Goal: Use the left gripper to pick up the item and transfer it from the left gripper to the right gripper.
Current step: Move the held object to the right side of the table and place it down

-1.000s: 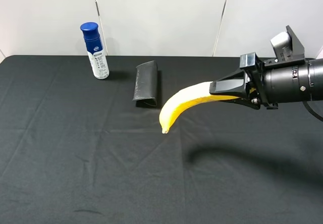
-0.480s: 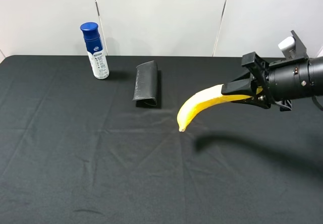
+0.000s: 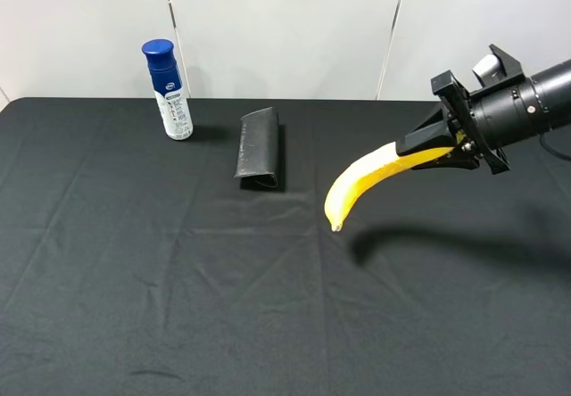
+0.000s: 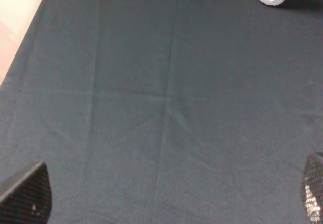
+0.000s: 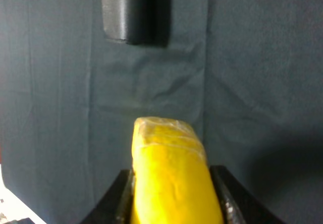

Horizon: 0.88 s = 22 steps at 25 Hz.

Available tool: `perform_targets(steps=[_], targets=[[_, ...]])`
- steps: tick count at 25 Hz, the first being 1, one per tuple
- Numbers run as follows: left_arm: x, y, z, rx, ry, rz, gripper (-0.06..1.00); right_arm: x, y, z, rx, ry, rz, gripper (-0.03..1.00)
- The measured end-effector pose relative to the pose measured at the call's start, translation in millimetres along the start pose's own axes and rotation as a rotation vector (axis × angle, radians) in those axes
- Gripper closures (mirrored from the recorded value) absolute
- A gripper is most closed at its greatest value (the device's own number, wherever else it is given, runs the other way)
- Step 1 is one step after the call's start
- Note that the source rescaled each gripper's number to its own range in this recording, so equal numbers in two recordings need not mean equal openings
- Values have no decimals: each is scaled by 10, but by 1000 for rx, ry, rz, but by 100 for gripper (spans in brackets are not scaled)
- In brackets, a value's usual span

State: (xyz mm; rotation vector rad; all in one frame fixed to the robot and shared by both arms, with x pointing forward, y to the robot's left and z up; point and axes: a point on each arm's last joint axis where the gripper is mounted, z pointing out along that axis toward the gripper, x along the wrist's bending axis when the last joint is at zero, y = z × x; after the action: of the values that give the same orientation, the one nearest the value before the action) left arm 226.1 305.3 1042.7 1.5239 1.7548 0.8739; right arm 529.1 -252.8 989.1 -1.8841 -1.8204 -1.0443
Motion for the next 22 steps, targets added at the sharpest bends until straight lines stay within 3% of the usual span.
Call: perform_targets(steps=[13,22], targets=[[0,0,0,0,0,0,-5,-392,409,223,210,-31,33,97],[0,0,0,0,0,0,-5,-649,563,495,268,-25,77,97]])
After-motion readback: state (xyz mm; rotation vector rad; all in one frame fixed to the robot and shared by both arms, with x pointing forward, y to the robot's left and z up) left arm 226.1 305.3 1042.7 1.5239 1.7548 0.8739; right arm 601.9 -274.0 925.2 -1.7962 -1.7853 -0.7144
